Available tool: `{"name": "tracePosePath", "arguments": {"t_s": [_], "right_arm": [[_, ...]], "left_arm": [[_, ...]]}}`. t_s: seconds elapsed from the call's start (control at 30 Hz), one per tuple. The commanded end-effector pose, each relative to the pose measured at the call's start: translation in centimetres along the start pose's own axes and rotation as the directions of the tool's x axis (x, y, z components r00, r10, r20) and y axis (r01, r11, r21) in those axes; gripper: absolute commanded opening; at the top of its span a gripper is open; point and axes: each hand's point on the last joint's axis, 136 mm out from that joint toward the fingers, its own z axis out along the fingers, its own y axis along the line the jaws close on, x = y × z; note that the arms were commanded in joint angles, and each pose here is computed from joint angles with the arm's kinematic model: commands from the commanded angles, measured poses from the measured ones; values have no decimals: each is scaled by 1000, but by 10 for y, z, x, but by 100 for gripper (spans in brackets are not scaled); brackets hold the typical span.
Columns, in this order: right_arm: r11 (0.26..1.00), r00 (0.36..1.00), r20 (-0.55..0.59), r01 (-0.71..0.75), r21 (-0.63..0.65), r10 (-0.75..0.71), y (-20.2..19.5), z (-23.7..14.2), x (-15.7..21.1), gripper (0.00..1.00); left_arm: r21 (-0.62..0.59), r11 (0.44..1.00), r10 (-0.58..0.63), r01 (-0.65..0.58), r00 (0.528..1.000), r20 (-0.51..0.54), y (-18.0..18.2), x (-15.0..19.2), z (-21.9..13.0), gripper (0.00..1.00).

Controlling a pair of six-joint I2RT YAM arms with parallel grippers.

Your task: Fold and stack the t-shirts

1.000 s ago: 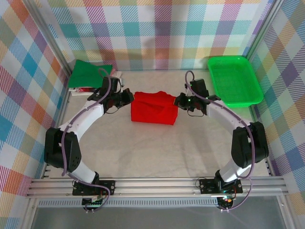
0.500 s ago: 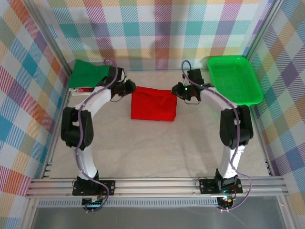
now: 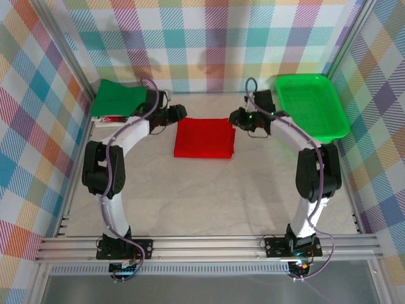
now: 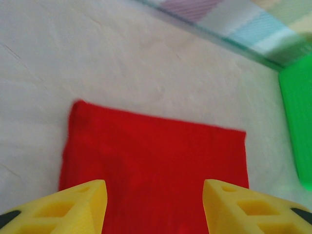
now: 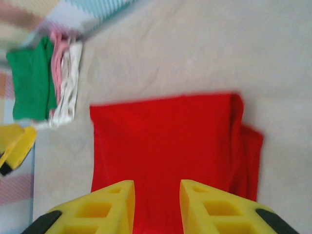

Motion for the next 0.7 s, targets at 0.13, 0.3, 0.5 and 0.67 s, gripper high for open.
{"name": "tracePosePath", "arguments": {"t_s": [0.13, 0.3, 0.5, 0.67], "right_arm": [[998, 993, -117, -30, -53, 23, -20, 56, 32, 15], [996, 984, -160, -76, 39, 81, -57, 81, 49, 14], [987, 972, -195, -106, 119, 128, -88, 78, 84, 11], [981, 961, -221, -138, 134, 165, -95, 53, 122, 11]], "left_arm": [[46, 999, 17, -13, 995, -95, 11, 59, 40, 49], [-7, 1000, -27, 26, 992, -125, 41, 93, 50, 47], [-55, 997, -64, 56, 983, -174, 63, 135, 42, 46], [-82, 992, -115, 97, 962, -249, 65, 176, 18, 45]]}}
